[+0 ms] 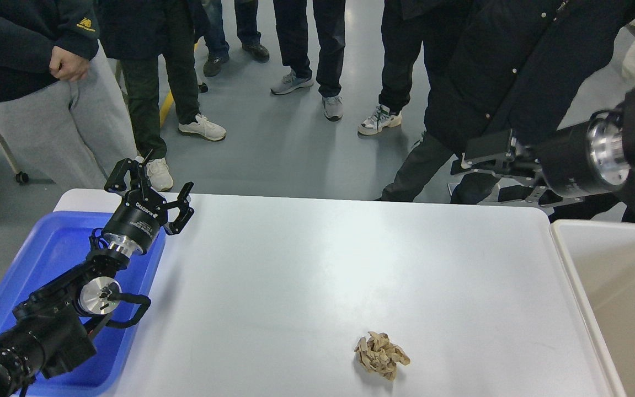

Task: Tidy desktop
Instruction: 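Raise the right gripper and swing it over the table, then lower the open right gripper onto the crumpled tan wrapper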

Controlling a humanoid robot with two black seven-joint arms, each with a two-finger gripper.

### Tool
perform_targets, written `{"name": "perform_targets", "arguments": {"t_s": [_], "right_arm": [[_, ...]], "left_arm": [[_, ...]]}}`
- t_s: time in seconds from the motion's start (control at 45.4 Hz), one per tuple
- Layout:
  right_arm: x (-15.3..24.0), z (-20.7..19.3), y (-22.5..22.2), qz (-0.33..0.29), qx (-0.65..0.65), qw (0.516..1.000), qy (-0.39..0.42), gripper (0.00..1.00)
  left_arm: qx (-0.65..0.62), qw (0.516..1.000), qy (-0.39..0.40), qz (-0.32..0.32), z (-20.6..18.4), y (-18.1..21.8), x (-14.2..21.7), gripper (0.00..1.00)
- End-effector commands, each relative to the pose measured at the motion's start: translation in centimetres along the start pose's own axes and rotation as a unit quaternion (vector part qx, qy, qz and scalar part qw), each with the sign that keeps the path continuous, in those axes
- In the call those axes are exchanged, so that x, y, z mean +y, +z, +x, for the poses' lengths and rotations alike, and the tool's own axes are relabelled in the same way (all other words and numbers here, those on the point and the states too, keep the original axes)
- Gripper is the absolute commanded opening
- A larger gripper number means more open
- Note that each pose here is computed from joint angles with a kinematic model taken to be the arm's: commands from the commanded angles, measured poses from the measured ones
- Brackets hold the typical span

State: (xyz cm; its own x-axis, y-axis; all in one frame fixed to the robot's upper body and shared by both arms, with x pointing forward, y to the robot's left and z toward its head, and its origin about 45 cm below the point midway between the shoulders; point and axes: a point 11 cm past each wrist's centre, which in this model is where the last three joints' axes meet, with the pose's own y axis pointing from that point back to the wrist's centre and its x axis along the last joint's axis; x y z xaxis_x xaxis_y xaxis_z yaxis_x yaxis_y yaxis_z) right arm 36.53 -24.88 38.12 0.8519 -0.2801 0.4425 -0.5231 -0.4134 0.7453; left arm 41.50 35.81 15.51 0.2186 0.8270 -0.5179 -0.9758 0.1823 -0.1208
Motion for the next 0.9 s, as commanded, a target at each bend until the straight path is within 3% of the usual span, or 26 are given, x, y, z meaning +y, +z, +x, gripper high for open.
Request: {"name": "perform_targets", "arguments": {"t_s": [0.0, 0.463, 0.882], "right_arm": [[-3.3, -2.6, -1.5, -0.065, 0.083, 0.993, -0.057, 1.00], [-10.3, -7.6, -1.7, -0.135, 0.128, 0.974, -0.132, 1.00], [-17.2, -12.2, -1.9, -0.120, 0.104, 0.973, -0.168, 1.00]], "left_arm": [[-0.001, 1.000, 0.000, 0.000, 0.0, 0.0, 0.0, 1.00], [0.000, 1.000, 0.000, 0.000, 0.0, 0.0, 0.0, 1.00], [-0.001, 1.000, 0.000, 0.000, 0.0, 0.0, 0.0, 1.00]]}}
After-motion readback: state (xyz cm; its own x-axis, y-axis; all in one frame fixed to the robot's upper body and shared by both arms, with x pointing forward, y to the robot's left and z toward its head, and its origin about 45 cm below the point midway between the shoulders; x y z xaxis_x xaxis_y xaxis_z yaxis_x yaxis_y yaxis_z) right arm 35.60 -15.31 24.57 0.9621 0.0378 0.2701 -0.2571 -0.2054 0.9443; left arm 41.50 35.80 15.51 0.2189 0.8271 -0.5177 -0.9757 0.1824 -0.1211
